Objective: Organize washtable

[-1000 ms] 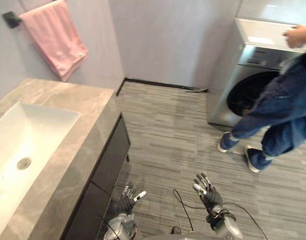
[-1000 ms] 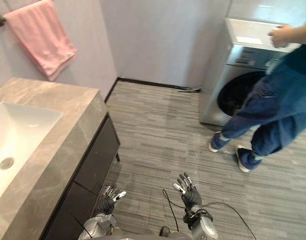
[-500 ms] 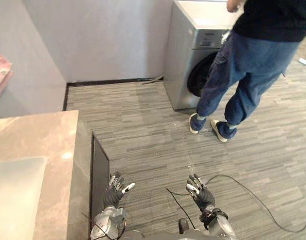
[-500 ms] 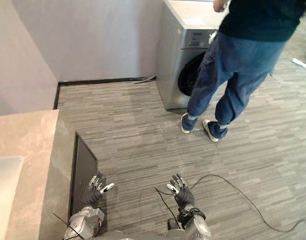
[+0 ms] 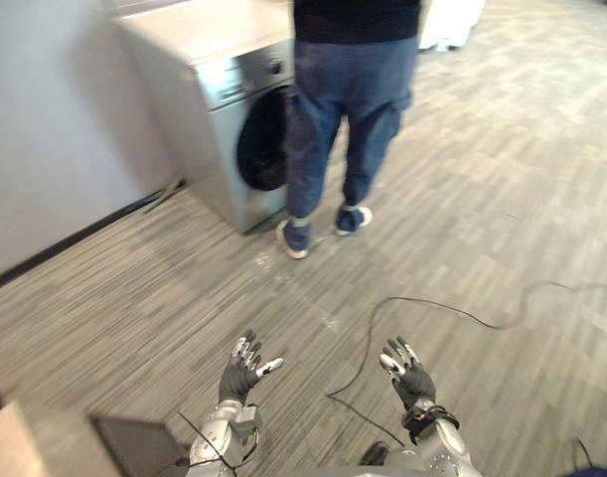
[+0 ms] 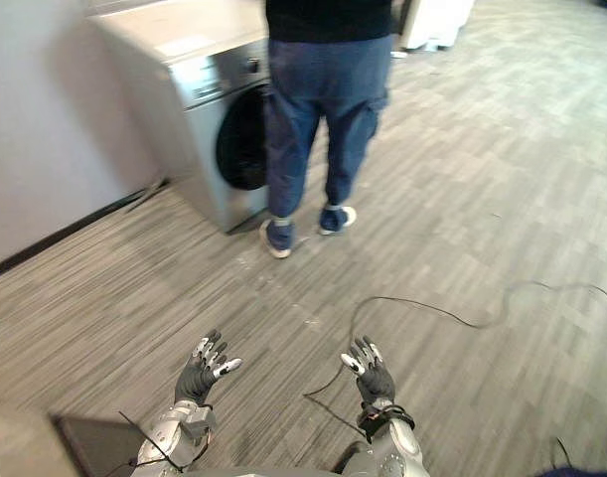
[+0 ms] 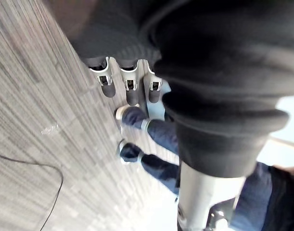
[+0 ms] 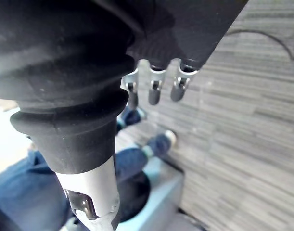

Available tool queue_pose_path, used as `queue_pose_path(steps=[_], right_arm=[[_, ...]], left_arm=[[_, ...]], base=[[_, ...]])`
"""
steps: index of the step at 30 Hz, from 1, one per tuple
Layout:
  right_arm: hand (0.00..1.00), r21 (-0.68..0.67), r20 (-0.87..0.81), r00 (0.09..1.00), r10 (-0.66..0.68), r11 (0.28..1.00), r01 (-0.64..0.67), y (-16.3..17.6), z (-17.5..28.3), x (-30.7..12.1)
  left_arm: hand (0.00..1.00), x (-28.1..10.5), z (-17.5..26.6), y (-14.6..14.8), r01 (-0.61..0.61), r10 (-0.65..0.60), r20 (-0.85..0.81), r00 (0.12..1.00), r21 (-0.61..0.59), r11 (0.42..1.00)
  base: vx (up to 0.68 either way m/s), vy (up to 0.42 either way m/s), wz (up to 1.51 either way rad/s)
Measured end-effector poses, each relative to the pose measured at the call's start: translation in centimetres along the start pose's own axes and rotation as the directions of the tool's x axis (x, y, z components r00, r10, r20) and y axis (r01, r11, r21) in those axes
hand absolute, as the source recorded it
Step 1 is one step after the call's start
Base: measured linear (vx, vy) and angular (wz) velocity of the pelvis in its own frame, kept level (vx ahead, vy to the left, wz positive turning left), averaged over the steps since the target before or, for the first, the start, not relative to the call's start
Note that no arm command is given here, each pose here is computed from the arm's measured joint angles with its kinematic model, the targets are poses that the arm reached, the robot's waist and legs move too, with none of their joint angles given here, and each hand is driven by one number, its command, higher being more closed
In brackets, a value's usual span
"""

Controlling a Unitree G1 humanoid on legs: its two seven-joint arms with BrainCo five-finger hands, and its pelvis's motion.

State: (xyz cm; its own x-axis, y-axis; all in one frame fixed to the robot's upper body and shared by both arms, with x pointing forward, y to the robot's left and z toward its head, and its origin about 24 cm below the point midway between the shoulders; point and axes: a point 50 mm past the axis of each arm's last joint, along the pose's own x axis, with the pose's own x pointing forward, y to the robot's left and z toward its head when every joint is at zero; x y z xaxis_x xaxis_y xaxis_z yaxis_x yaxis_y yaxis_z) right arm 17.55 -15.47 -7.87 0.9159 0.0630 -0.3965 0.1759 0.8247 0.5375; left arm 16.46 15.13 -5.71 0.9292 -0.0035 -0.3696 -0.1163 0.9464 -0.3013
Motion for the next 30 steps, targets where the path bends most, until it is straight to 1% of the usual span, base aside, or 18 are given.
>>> queue_pose_path(steps=[4, 9, 11, 13, 17, 18, 20, 23, 26, 30], right_arm=[[0.00, -0.059, 0.000, 1.000, -0.028, 0.998, 0.028, -1.6, 0.7, -0.9], [0.00, -0.068, 0.005, 0.999, -0.040, 0.997, 0.040, -2.1, 0.9, -1.1], [0.00, -0.079, -0.002, 0.999, -0.038, 0.996, 0.037, -2.2, 0.9, -1.2], [0.00, -0.067, 0.005, 0.999, -0.045, 0.997, 0.045, -2.3, 0.7, -1.7], [0.00, -0.081, 0.033, 0.997, -0.075, 0.994, 0.077, -3.0, 1.9, -1.0], [0.00, -0.050, -0.003, 0.997, -0.072, 0.996, 0.072, -2.5, 1.0, -0.5], [0.00, -0.048, -0.031, 0.998, -0.062, 0.997, 0.060, -2.2, 0.2, -0.8], [0.00, -0.045, -0.022, 0.997, -0.069, 0.997, 0.068, -2.3, 0.3, -0.8], [0.00, -0.011, -0.037, 0.997, -0.065, 0.998, 0.065, -1.7, -0.6, -1.0], [0.00, -0.014, -0.062, 0.993, -0.098, 0.995, 0.097, -2.4, -1.2, -1.8]], left_arm=[[0.00, 1.3, -0.4, -1.6, 0.043, -0.044, -0.022, 0.999, -0.027, 0.999], [0.00, 1.6, -1.3, -1.8, 0.041, -0.046, -0.065, 0.997, -0.076, 0.996], [0.00, 0.9, -2.2, -1.4, 0.016, -0.024, -0.094, 0.995, -0.089, 0.996], [0.00, 0.1, -3.0, -0.2, -0.043, 0.030, -0.126, 0.992, -0.102, 0.994], [0.00, -0.3, -3.0, -0.7, -0.048, 0.032, -0.115, 0.993, -0.133, 0.990], [0.00, -0.5, -3.3, 0.4, -0.090, 0.073, -0.134, 0.988, -0.121, 0.989], [0.00, -0.6, -2.6, 1.0, -0.109, 0.098, -0.104, 0.990, -0.110, 0.988], [0.00, -0.6, -2.4, 1.1, -0.103, 0.094, -0.090, 0.991, -0.099, 0.990], [0.00, -1.1, -2.6, 2.0, -0.114, 0.107, -0.104, 0.989, -0.065, 0.991], [0.00, -1.1, -2.8, 1.6, -0.100, 0.093, -0.111, 0.989, -0.053, 0.994]], base=[[0.23, -0.139, -0.88], [0.17, -0.048, -0.70], [0.15, 0.034, -0.65], [0.14, 0.062, -0.55], [0.12, 0.373, -0.63], [0.13, 0.220, -0.41], [0.10, 0.105, -0.20], [0.11, 0.119, -0.06], [0.09, 0.047, -0.30], [0.08, -0.021, -0.18]])
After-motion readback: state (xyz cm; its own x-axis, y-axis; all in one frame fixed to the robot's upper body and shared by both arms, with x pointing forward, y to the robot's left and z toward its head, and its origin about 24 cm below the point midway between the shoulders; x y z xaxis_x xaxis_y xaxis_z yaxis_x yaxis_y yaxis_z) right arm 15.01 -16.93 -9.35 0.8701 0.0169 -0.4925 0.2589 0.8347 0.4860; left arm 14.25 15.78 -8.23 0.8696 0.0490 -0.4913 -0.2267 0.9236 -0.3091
